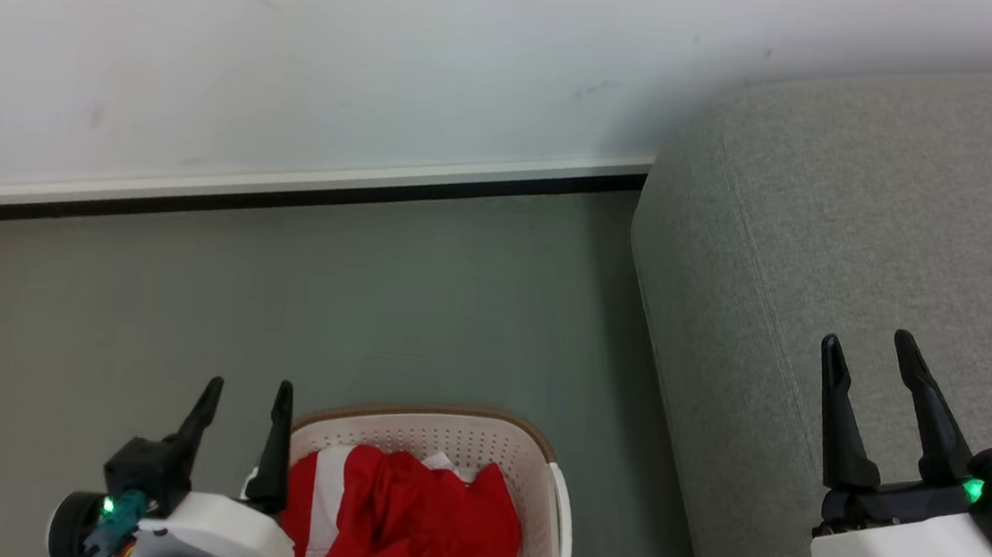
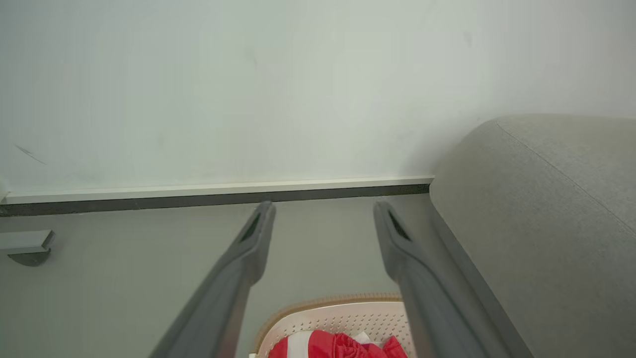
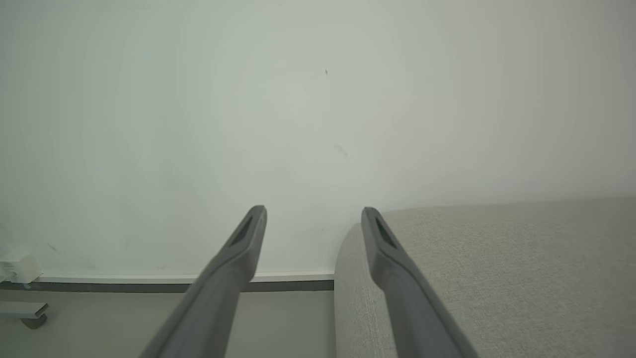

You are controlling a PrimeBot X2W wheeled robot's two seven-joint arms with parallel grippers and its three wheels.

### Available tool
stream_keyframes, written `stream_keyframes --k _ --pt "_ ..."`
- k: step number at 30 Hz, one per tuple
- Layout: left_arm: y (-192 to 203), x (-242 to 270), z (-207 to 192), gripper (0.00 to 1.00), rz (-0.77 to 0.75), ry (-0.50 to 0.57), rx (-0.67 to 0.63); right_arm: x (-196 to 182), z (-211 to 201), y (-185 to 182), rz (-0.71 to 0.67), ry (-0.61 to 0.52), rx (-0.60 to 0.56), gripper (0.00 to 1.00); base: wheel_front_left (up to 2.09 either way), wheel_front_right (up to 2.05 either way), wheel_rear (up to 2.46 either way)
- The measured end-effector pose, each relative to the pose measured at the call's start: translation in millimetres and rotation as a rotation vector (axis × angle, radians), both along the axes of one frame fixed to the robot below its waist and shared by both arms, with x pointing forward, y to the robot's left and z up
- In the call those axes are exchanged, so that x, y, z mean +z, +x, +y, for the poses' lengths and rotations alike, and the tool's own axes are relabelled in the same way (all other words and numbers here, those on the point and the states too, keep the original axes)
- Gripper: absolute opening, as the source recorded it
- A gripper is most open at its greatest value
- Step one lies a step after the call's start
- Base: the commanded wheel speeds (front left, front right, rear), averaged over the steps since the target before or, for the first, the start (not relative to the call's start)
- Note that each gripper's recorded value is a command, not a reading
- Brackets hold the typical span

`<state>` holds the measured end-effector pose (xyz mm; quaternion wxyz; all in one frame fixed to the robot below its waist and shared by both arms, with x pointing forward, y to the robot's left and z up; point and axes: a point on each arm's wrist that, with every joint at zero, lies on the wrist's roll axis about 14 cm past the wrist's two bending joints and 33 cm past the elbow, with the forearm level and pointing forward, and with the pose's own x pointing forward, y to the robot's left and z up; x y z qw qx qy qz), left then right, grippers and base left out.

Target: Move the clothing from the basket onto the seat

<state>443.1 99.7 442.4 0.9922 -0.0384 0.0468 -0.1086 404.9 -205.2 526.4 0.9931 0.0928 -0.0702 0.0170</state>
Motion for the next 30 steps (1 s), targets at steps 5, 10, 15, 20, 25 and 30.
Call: stream_keyframes --k 5,10,15,20,25,30 --pt "11.0 -38.7 -17.0 1.0 0.107 -0.002 -0.052 -6.6 -14.4 8.1 0.016 0.0 -0.042 1.0 0.0 0.0 0.0" --pt "21.1 -73.6 -31.7 1.0 0.199 0.002 -0.099 -14.9 -23.2 15.4 0.034 0.007 -0.074 1.0 0.0 0.0 0.0" --pt "28.3 -102.5 -47.5 1.0 0.273 -0.001 -0.146 -18.0 -32.3 22.9 0.032 0.059 -0.109 1.0 0.0 0.0 0.0" --pt "29.1 -135.8 -57.5 1.0 0.363 0.005 -0.176 -24.1 -39.9 29.4 0.038 0.083 -0.137 1.0 0.0 0.0 0.0" --pt "19.7 -178.3 -59.4 1.0 0.494 0.032 -0.198 -29.8 -44.9 37.2 0.043 0.102 -0.153 1.0 0.0 0.0 0.0" --pt "20.6 -206.7 -68.7 1.0 0.572 0.051 -0.238 -35.8 -53.5 44.3 0.049 0.096 -0.177 1.0 0.0 0.0 0.0"
